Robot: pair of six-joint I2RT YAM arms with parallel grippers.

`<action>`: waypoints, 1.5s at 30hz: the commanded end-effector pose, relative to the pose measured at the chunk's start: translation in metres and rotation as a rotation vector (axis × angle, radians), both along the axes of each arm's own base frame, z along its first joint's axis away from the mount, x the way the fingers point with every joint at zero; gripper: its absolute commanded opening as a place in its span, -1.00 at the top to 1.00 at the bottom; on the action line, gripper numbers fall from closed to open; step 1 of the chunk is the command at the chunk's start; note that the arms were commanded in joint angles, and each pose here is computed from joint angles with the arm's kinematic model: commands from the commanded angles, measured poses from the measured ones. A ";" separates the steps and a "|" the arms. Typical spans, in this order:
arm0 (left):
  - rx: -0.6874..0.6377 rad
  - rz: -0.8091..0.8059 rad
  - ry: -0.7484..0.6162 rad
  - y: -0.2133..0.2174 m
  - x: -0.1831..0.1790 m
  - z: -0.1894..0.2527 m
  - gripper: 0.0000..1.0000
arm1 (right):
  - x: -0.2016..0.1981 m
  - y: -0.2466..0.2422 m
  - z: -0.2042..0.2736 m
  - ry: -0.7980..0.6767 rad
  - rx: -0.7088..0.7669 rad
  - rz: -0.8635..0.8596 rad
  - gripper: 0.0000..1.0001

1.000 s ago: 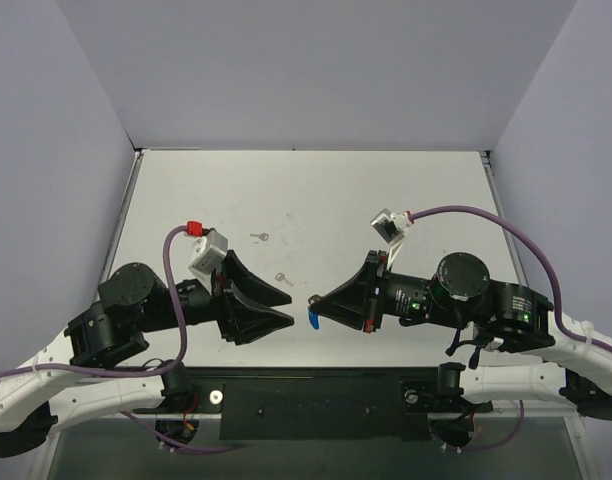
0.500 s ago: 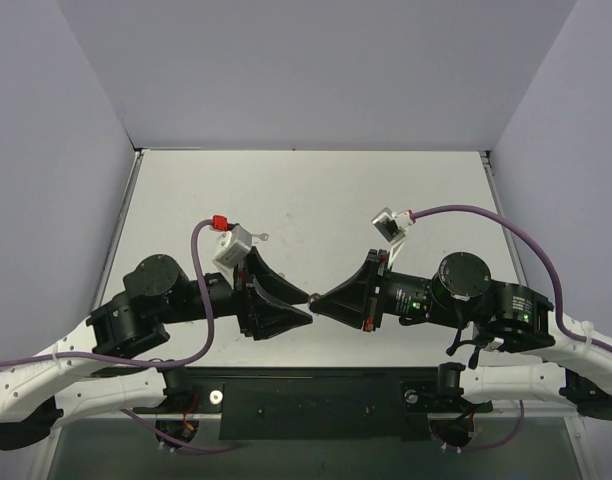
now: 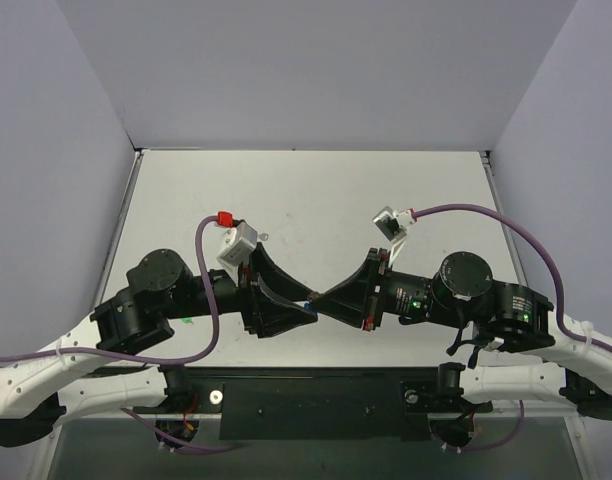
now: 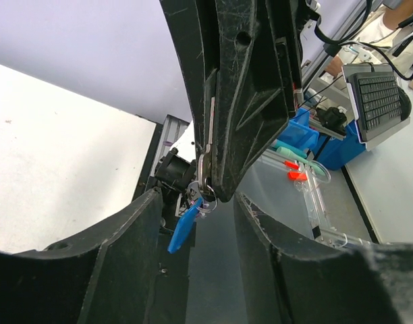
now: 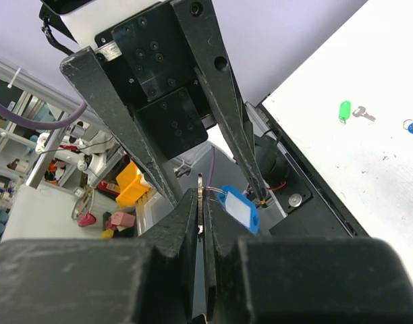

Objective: Remove the keys from the keyring

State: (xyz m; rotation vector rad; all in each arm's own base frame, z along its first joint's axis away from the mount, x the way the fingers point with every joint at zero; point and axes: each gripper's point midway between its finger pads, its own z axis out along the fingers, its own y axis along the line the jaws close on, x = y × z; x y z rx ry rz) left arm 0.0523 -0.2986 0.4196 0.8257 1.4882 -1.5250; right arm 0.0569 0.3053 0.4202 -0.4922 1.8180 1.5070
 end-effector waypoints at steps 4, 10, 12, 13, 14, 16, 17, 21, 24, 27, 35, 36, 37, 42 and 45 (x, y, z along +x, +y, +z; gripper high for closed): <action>-0.104 -0.025 -0.073 0.006 -0.008 0.036 0.12 | -0.005 0.004 0.026 -0.012 0.087 0.022 1.00; -0.108 -0.031 -0.078 0.008 -0.010 0.037 0.50 | -0.006 0.005 0.023 -0.007 0.079 0.034 1.00; -0.112 -0.034 -0.081 0.009 -0.011 0.038 0.73 | -0.007 0.006 0.022 -0.005 0.075 0.037 1.00; -0.113 -0.034 -0.081 0.009 -0.011 0.038 0.91 | -0.007 0.007 0.020 -0.001 0.068 0.038 1.00; -0.117 -0.035 -0.084 0.010 -0.011 0.039 0.98 | -0.007 0.007 0.021 0.000 0.070 0.038 1.00; -0.121 -0.034 -0.087 0.012 -0.012 0.040 1.00 | -0.006 0.007 0.019 0.004 0.066 0.035 1.00; -0.117 -0.029 -0.084 0.012 -0.011 0.038 1.00 | -0.007 0.007 0.018 0.005 0.063 0.035 1.00; -0.124 -0.023 -0.087 0.015 -0.011 0.040 1.00 | -0.008 0.006 0.021 0.003 0.069 0.040 1.00; -0.108 -0.007 -0.086 0.017 -0.009 0.038 1.00 | -0.007 0.005 0.022 0.002 0.069 0.037 1.00; -0.072 0.036 -0.095 0.021 -0.003 0.035 0.91 | -0.006 0.003 0.024 -0.001 0.068 0.029 1.00; 0.005 0.134 -0.121 0.042 0.008 0.024 -0.11 | -0.001 -0.004 0.026 -0.003 0.062 -0.009 1.00; 0.007 0.136 -0.123 0.044 0.007 0.025 -0.11 | 0.000 -0.004 0.026 0.001 0.061 -0.014 1.00; 0.013 0.137 -0.127 0.044 0.008 0.023 -0.11 | 0.000 -0.003 0.025 0.002 0.055 -0.017 1.00; 0.040 0.137 -0.130 0.037 0.011 0.017 -0.11 | 0.003 -0.001 0.025 0.011 0.042 -0.030 1.00; 0.051 0.123 -0.141 0.029 0.013 0.015 -0.14 | 0.004 0.001 0.024 0.020 0.029 -0.035 1.00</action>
